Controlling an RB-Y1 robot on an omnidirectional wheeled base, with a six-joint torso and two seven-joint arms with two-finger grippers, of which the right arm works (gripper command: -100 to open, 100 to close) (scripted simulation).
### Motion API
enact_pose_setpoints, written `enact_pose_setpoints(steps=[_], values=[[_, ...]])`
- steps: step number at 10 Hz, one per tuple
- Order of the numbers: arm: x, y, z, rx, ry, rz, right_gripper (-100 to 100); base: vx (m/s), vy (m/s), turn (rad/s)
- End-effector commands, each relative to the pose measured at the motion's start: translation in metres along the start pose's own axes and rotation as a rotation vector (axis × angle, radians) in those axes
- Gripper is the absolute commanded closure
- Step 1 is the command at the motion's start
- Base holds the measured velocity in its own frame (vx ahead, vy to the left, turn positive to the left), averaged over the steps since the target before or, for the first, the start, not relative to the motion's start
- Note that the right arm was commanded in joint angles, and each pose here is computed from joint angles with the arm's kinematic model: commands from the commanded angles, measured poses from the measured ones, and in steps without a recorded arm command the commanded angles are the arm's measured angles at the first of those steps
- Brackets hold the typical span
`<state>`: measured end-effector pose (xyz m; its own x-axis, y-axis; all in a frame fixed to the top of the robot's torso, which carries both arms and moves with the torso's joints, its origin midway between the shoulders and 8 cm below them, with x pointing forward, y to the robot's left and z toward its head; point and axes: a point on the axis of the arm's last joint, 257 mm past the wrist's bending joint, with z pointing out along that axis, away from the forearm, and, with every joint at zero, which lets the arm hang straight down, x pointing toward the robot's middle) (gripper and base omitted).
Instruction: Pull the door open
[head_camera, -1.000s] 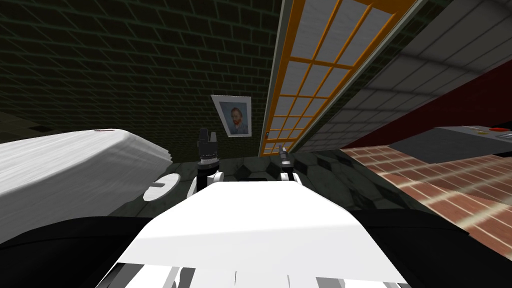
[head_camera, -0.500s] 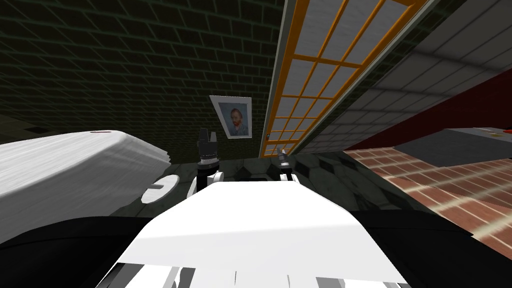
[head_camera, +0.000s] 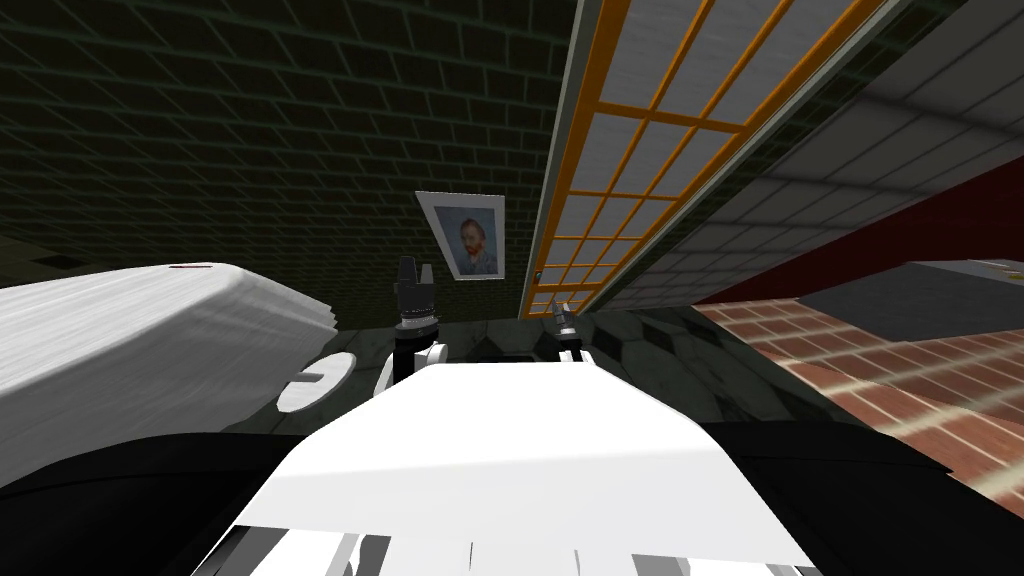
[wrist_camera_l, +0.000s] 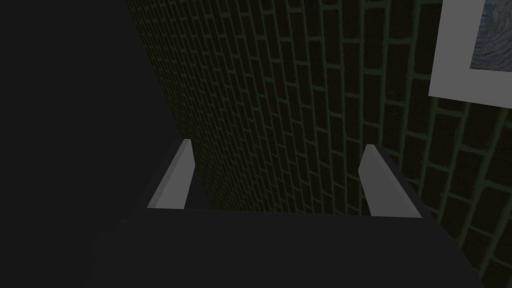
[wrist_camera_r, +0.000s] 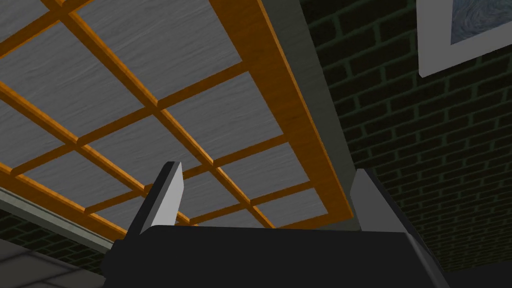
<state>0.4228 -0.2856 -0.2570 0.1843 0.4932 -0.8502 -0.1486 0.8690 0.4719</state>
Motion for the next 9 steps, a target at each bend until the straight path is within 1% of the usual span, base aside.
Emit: enact_pose_setpoints(steps=[1,9], values=[[0.009,-0.005,-0.0027,0.007,0.015,-0.037,-100,0.097,-0.013,0.016],[0.055,-0.023,-0.0208,0.037,0.093,-0.181,-100,0.098,-0.015,0.017]])
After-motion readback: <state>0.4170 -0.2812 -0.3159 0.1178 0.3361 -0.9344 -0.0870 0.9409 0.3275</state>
